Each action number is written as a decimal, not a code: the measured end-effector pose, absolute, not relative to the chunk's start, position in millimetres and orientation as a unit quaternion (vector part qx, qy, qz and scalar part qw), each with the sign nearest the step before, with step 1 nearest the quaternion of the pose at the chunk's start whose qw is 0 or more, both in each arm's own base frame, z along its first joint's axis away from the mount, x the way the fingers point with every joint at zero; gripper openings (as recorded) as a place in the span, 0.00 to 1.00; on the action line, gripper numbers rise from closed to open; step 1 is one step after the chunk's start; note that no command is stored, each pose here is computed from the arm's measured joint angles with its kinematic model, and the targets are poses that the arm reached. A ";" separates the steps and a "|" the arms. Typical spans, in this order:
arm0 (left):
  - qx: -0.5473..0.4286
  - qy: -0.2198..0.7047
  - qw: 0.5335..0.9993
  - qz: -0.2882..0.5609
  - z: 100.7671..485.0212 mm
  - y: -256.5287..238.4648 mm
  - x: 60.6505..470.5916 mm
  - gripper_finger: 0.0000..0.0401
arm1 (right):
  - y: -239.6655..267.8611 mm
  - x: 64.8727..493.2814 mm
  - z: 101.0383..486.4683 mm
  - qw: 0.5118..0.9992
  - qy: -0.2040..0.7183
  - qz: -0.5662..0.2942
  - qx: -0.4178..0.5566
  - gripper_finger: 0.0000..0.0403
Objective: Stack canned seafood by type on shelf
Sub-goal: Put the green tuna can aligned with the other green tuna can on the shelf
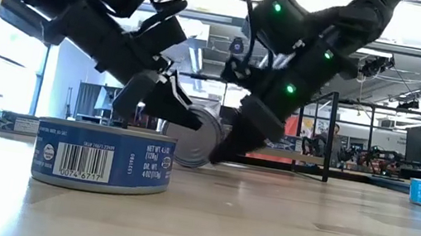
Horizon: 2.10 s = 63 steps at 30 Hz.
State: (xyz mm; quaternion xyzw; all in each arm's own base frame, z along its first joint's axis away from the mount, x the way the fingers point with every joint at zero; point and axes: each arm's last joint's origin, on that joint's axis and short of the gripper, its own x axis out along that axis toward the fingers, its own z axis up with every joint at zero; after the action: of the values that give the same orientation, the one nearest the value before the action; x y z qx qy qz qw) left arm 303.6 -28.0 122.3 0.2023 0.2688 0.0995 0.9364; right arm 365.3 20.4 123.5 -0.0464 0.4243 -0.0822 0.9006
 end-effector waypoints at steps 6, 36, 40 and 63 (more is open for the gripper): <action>0.184 0.207 0.948 0.155 113.7 -30.0 281.1 0.29 | 26.1 345.2 106.4 0.910 0.399 -0.106 -0.035 0.57; 0.124 -0.070 0.990 -0.018 151.5 -43.4 255.9 0.40 | 89.9 356.3 160.3 0.982 0.057 -0.081 -0.161 0.30; 0.130 -0.022 0.991 0.037 144.6 -43.7 255.9 0.56 | 90.6 353.5 154.3 0.972 0.099 -0.113 -0.179 0.28; 0.226 0.210 0.950 0.045 139.8 -62.8 292.9 0.62 | 69.7 379.0 154.0 0.949 0.296 -0.065 -0.086 0.29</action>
State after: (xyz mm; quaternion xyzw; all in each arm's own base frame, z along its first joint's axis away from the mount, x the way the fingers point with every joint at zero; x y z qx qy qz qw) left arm 292.9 -62.8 139.8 0.2258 0.2097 0.0449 0.9503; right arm 379.0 69.7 154.0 -0.0858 0.2962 -0.0647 0.9491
